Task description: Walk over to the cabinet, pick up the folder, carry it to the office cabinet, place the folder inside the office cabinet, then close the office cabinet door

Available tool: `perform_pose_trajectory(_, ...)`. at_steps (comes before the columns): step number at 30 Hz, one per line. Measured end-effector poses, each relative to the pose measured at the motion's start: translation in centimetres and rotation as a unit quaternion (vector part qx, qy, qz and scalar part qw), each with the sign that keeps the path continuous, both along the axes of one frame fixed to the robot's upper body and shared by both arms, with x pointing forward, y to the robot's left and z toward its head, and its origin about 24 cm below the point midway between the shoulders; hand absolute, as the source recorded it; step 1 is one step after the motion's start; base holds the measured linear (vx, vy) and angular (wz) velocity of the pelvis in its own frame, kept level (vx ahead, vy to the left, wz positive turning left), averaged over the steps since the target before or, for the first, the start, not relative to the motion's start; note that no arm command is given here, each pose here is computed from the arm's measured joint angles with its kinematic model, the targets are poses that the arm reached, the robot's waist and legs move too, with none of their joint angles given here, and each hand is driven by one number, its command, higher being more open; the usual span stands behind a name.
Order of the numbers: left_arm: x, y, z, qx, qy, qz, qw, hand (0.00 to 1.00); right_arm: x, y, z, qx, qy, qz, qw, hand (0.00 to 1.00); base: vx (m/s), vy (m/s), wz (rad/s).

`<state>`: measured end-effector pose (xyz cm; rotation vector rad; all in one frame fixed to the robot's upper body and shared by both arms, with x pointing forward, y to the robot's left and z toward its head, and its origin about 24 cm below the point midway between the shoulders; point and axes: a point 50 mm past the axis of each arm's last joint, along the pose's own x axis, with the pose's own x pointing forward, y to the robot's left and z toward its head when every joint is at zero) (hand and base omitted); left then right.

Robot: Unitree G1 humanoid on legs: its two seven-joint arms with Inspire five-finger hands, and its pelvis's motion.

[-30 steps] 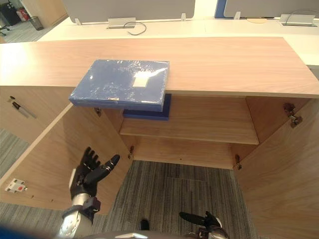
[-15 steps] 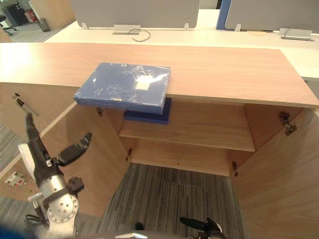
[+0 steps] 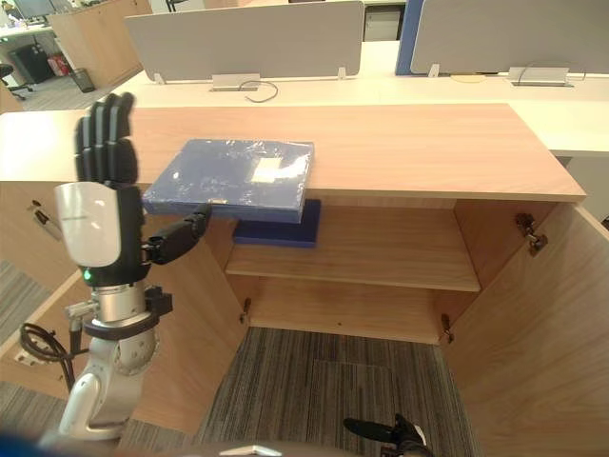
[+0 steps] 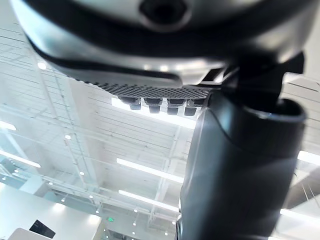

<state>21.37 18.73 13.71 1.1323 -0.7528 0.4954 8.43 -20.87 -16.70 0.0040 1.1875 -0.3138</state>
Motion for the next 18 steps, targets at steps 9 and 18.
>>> perform_pose_trajectory(9,1.1,1.4,-3.2,0.105,0.112,-0.013,0.988,1.0,0.0,-0.2,0.0,-0.003,-0.001,0.002,1.0,1.0,-0.01,-0.009,-0.01)
perform_pose_trajectory(18,2.0,2.0,-4.0,0.125,0.146,-0.014,0.981,1.0,-0.2,-0.8,0.1,-0.01,-0.001,0.005,1.0,1.0,-0.01,-0.007,-0.03)
